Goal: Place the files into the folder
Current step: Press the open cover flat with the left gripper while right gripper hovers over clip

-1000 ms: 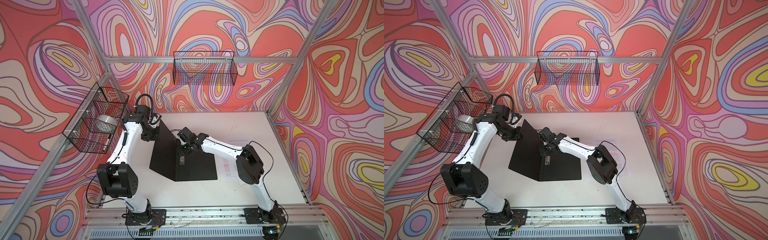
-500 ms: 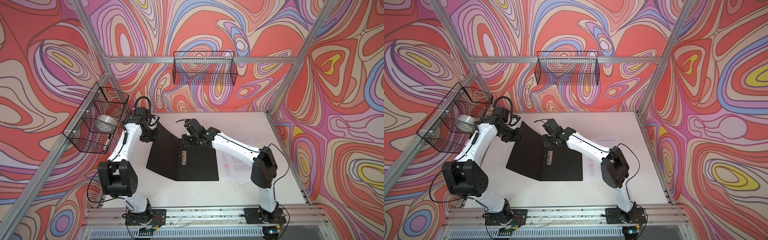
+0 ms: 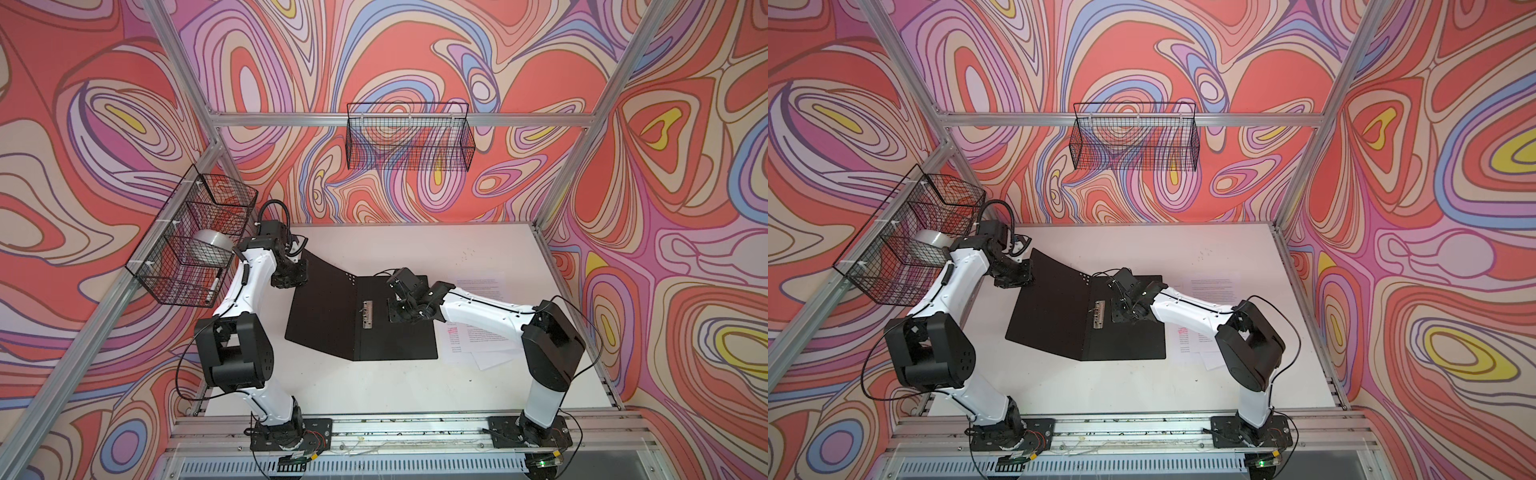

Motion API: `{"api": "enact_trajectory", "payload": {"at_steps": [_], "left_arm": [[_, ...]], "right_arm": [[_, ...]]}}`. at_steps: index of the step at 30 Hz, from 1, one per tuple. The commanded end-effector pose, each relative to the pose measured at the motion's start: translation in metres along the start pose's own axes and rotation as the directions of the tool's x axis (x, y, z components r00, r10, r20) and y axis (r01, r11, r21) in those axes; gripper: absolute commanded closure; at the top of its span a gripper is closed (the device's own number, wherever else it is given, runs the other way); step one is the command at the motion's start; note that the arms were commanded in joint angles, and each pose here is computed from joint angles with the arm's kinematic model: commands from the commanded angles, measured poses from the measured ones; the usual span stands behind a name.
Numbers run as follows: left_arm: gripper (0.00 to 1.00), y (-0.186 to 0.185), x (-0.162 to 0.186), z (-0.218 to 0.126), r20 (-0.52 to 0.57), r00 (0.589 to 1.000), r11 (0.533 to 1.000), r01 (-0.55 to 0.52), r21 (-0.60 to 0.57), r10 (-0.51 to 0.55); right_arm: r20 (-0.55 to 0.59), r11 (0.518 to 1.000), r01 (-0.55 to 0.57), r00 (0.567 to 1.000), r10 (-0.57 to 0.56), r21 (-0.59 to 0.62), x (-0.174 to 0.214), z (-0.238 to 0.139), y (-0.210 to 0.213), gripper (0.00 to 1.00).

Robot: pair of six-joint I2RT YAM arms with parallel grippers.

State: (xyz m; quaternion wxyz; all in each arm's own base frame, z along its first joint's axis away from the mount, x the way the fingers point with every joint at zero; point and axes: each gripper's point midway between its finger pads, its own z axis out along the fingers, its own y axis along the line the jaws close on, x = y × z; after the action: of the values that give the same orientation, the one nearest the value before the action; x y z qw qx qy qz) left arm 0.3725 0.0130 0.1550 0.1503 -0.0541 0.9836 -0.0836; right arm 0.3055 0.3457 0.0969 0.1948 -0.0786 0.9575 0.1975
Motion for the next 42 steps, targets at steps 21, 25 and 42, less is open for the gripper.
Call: {"api": "enact_trajectory", "payload": {"at_steps": [21, 25, 42], "left_arm": [[0.36, 0.03, -0.003, -0.008, 0.012, 1.0, 0.996, 0.005, -0.093, -0.004], [0.28, 0.03, -0.009, -0.013, 0.028, 1.0, 0.995, 0.002, -0.095, 0.0], [0.32, -0.031, 0.005, -0.016, 0.041, 0.998, 0.968, -0.063, 0.242, 0.055]], "right_arm": [[-0.01, 0.994, -0.015, 1.0, 0.014, -0.11, 0.005, 0.019, 0.016, 0.75], [-0.039, 0.988, 0.01, 0.999, -0.016, -0.156, 0.007, 0.022, 0.027, 0.75], [-0.163, 0.939, 0.111, 0.972, -0.171, -0.325, 0.003, 0.055, 0.076, 0.75]]}}
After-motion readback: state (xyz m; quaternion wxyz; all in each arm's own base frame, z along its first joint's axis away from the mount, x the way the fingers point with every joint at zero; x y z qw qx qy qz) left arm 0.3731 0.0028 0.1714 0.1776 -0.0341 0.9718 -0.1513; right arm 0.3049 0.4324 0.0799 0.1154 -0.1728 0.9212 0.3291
